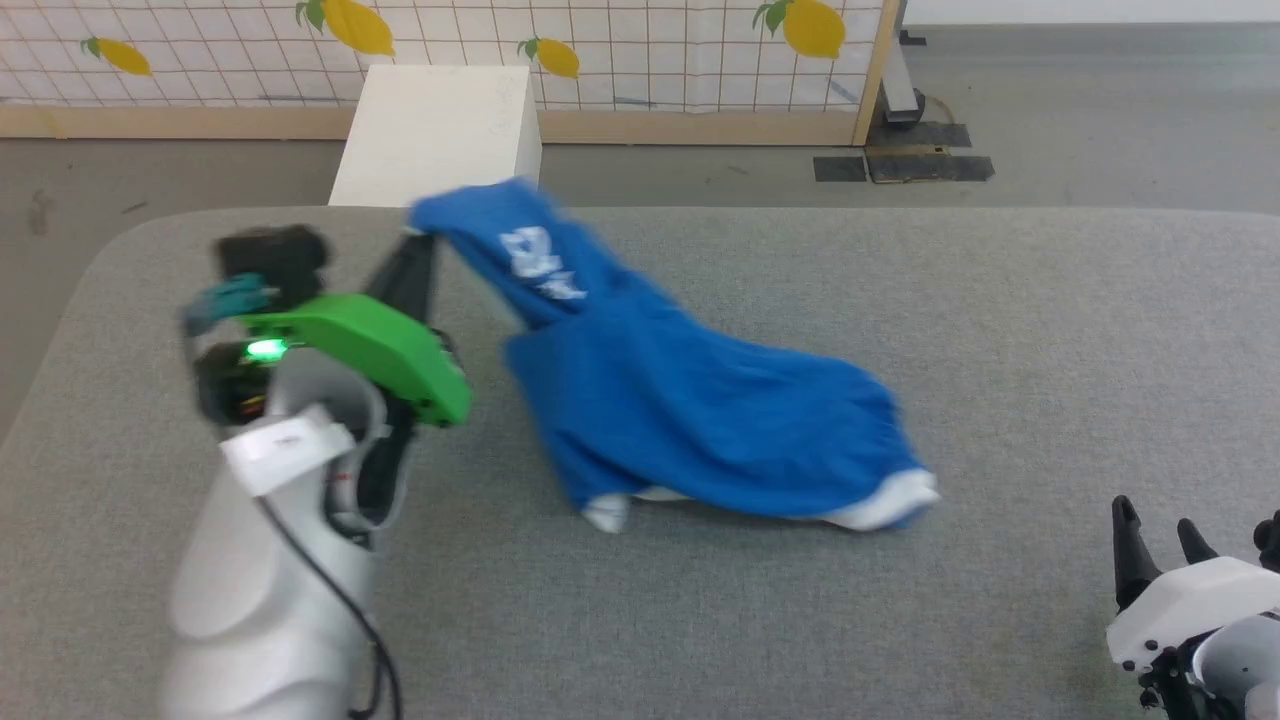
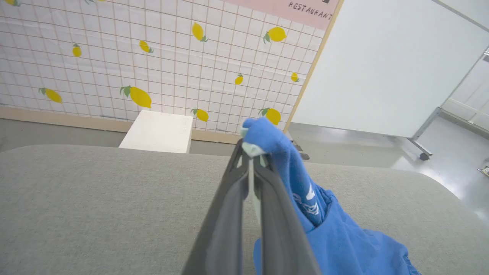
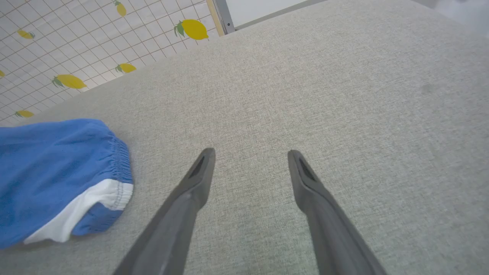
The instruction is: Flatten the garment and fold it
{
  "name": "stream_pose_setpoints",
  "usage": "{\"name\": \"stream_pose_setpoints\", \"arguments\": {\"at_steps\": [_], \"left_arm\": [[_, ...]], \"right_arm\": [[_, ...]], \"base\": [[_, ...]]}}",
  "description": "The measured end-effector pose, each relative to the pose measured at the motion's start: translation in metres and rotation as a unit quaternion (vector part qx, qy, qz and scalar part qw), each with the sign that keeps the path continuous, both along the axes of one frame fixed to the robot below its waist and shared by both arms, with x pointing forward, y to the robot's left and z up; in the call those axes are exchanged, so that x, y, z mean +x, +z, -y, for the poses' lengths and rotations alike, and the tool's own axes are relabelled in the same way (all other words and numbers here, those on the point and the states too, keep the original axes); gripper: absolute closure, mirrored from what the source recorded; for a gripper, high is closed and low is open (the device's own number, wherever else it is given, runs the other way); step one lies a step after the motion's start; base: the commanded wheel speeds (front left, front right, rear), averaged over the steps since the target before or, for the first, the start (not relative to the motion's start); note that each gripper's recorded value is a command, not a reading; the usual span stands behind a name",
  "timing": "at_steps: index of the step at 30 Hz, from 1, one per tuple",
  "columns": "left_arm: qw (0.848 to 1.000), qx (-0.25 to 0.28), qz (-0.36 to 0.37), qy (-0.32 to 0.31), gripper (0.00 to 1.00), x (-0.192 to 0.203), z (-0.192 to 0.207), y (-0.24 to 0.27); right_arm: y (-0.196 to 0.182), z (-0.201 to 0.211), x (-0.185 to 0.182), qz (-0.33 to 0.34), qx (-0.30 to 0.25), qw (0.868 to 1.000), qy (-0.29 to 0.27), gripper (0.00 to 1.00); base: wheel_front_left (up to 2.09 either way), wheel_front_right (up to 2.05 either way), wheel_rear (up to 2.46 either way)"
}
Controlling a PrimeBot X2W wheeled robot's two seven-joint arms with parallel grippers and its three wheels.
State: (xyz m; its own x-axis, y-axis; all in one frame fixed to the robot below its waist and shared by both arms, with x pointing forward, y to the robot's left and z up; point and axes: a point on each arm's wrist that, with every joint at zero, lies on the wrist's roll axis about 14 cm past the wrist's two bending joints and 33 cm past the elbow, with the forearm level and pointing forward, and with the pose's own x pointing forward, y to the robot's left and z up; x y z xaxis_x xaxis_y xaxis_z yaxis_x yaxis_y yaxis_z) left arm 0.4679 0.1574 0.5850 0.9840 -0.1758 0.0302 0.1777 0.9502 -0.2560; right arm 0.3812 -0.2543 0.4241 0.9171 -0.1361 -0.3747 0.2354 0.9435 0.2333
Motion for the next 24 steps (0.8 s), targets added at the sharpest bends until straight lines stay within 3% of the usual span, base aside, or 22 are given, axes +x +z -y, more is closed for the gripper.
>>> {"name": "stream_pose_setpoints", "arguments": {"at_steps": [3, 6, 11, 15, 17, 18, 19, 24], "left_arm": [[0.998, -0.013, -0.003, 0.056, 1.0, -0.009, -0.035, -0.003], [0.991, -0.029, -0.074, 0.107, 1.0, -0.039, -0.065, -0.053], [0.954, -0.052, -0.244, 0.167, 1.0, -0.122, -0.091, -0.158], [0.929, -0.077, -0.307, 0.193, 1.0, -0.164, -0.096, -0.192], [0.924, -0.088, -0.311, 0.207, 1.0, -0.173, -0.1, -0.195], [0.924, -0.096, -0.299, 0.217, 0.58, -0.173, -0.104, -0.191], [0.926, -0.101, -0.287, 0.223, 0.0, -0.172, -0.106, -0.186], [0.949, -0.11, -0.175, 0.239, 0.0, -0.159, -0.12, -0.14]], "right_arm": [[0.0, -0.003, 0.001, 0.002, 0.001, 1.0, 0.003, 0.0], [-0.001, -0.006, 0.002, 0.002, 0.004, 1.0, 0.006, 0.0], [-0.005, -0.016, 0.007, -0.001, 0.008, 1.0, 0.019, 0.0], [-0.007, -0.027, 0.012, -0.005, 0.009, 0.999, 0.035, 0.0], [-0.007, -0.033, 0.015, -0.004, 0.01, 0.999, 0.043, 0.0], [-0.007, -0.037, 0.017, -0.004, 0.01, 0.999, 0.049, 0.0], [-0.006, -0.04, 0.018, -0.003, 0.01, 0.999, 0.054, 0.0], [-0.001, -0.068, 0.027, 0.001, 0.008, 0.995, 0.097, 0.0]], "base": [[0.0, 0.0, 0.0], [0.0, 0.0, 0.0], [0.0, 0.0, 0.0], [0.0, 0.0, 0.0], [0.0, 0.0, 0.0], [0.0, 0.0, 0.0], [0.0, 0.0, 0.0], [0.0, 0.0, 0.0]]}}
